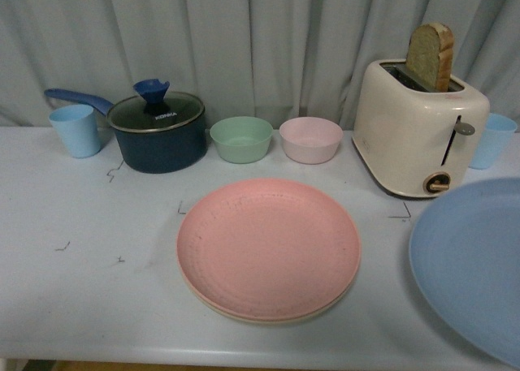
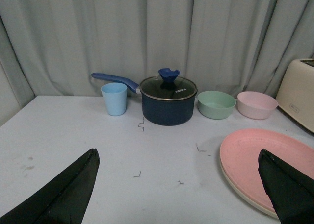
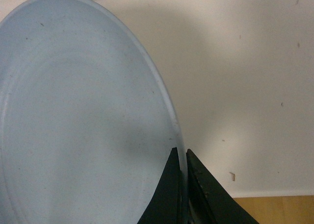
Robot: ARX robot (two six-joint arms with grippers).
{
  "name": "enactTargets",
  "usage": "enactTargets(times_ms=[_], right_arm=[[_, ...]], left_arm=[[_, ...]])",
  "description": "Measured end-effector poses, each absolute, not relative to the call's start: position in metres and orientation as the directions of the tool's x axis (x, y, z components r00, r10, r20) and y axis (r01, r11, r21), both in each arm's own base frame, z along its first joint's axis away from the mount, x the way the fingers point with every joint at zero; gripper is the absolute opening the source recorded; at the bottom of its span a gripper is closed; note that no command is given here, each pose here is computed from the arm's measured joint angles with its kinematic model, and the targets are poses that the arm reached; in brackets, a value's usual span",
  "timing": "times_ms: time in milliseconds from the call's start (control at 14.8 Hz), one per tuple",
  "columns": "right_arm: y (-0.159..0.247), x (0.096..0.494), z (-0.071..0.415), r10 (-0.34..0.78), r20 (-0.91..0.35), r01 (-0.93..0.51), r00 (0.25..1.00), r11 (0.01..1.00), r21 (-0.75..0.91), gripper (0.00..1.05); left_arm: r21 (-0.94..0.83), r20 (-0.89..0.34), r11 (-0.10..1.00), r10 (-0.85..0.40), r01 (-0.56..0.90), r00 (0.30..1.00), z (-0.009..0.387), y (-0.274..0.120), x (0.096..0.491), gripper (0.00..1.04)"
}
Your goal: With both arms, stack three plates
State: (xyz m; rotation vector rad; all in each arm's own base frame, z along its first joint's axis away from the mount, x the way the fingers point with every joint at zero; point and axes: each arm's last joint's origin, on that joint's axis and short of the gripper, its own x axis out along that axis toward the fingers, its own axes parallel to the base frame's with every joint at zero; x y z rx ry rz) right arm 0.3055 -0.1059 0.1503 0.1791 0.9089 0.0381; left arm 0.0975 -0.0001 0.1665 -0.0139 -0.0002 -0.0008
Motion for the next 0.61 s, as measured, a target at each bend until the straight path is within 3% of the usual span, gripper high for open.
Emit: enactTargets(times_ms=[271, 609], right_arm=[[-0.054, 0.313, 0.207, 0.281, -0.616, -0.139, 0.735, 0.953, 0.269, 0.03], [0.046, 0.358, 0.139, 0.384, -0.67, -0.084, 0.635, 0.897, 0.435, 0.03]], left_arm=[[-0.014, 0.0, 1.0, -0.001, 0.001, 1.0, 0.166, 0.0, 0.098, 0.98], [-0.014, 0.0, 1.0, -0.001, 0.001, 1.0, 0.166, 0.0, 0.098, 0.98]])
